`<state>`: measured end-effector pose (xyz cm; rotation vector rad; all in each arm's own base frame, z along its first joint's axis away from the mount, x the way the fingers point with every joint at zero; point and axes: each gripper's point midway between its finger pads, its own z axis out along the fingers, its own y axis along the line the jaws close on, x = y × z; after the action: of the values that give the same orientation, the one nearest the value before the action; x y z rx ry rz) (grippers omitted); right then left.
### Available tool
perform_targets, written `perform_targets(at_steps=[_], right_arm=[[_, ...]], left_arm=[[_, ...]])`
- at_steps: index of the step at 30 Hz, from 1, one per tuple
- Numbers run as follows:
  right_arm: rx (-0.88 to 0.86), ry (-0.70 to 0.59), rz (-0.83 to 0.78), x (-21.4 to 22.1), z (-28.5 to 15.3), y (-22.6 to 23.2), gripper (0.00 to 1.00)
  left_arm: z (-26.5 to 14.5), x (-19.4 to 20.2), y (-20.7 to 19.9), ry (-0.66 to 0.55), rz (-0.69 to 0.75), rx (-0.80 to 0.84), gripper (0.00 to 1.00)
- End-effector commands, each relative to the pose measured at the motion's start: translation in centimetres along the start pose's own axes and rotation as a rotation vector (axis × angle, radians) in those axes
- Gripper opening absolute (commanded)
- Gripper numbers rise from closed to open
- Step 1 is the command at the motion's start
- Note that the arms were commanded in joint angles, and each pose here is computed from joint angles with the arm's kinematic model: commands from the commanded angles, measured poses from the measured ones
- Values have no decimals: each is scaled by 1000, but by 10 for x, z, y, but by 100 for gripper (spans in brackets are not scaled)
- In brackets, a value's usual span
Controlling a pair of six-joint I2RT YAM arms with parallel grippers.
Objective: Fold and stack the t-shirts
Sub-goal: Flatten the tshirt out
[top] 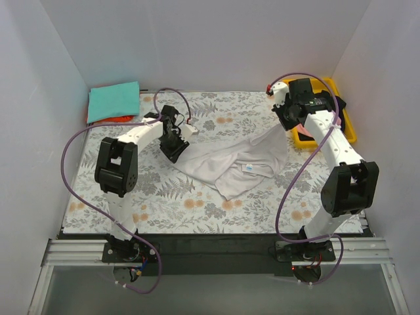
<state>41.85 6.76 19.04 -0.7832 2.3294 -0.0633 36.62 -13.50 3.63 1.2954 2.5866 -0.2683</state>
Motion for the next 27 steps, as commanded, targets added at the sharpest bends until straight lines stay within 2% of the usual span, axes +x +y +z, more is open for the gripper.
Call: perform_targets(at_steps=[1,4,5,6,8,11,16,18,19,20,21,23,27], right_arm=[[-6,7,7,3,2,0,1],[-6,5,9,3,2,-1,1],[-6,5,13,3,2,-2,1],[-6,5,14,3,2,-2,1],[-2,2,18,3,0,-5,1],[-15,-43,25,-7,-9,-7,1],[19,-187,17,-42,-50,-25,1],[46,-264,12,-60,-77,-33,1],[60,-296,10,-67,-90,-36,1],[66,-327,6,-73,-101,-36,1],[82,-368,7,-79,-119,-37,1],[108,-438,10,-92,-146,-40,1],[164,-589,43,-107,-216,-38,1]], left_arm=[[-5,-15,14,-38,37,-59,26],[-5,-14,17,-34,38,-75,15],[-6,-14,18,-37,37,-83,2],[-8,-16,20,-47,33,-97,0],[-16,-21,22,-68,25,-113,0],[-50,-40,35,-159,-31,-158,0],[-156,-64,73,-420,-232,-218,0],[-210,-66,83,-569,-280,-287,0],[-216,-59,82,-598,-321,-298,0],[-248,-57,73,-676,-307,-351,0],[-267,-59,76,-738,-295,-409,0],[-296,-55,58,-817,-282,-446,0],[-340,-53,33,-925,-313,-466,0]])
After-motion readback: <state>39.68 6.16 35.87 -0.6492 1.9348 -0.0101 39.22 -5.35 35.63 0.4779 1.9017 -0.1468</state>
